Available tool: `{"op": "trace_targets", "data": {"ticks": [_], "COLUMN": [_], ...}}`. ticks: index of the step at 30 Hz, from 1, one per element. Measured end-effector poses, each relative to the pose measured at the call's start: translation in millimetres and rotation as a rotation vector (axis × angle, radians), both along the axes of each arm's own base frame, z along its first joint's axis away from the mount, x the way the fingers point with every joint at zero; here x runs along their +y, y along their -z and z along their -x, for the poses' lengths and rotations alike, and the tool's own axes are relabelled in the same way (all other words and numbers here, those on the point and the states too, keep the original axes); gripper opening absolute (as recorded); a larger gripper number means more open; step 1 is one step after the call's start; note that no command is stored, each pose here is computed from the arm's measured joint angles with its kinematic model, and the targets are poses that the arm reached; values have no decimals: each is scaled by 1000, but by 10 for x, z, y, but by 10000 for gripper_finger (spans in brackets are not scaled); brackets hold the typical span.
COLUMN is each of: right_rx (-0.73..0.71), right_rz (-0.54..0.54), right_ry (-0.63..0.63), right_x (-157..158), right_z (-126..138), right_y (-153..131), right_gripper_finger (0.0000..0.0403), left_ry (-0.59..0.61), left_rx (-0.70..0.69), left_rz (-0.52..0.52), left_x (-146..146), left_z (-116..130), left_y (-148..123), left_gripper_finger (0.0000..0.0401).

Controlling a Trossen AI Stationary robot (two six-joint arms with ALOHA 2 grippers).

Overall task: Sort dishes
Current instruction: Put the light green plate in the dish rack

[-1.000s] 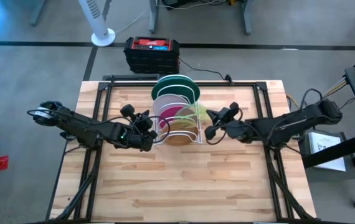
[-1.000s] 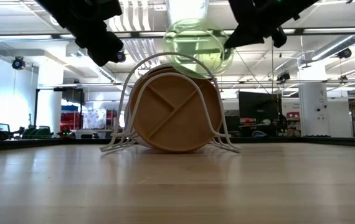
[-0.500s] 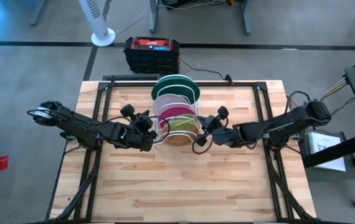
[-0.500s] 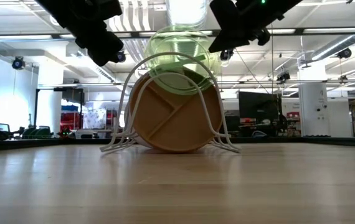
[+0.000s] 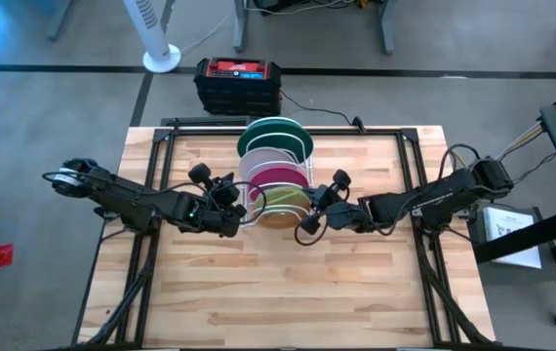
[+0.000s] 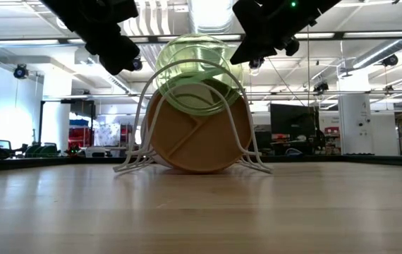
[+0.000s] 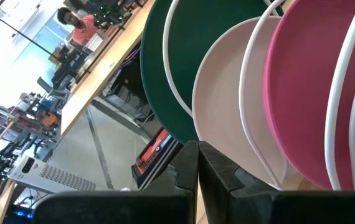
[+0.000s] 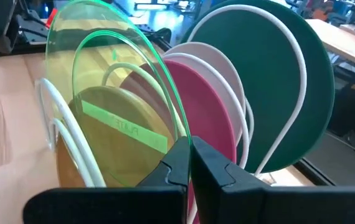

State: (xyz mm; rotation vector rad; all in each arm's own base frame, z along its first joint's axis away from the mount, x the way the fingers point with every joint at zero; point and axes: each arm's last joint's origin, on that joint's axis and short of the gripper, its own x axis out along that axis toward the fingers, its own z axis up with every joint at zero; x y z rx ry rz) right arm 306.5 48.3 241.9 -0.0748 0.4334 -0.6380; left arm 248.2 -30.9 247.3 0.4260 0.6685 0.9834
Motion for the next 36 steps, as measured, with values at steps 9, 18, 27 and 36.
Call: {"op": "trace_targets", "data": {"ticks": [9, 18, 27, 36], "right_rx": [10, 22, -35, -39], "right_rz": [-45, -57, -50, -54], "right_ry": [9, 22, 11, -12], "right_x": [-7, -15, -35, 3], "right_z": [16, 42, 141, 160], "right_y": [36, 43, -161, -181], "right_gripper_finger": [47, 103, 121, 107], "left_ry": [0, 1, 1, 1], "left_rx": [0, -2, -2, -2], "left_rz": [0, 1, 2, 2], "left_x": [0, -1, -1, -1], "left_z": [0, -2, -2, -2], "left_y": [0, -1, -1, -1], "left_gripper_finger": [0, 0, 0, 0]}}
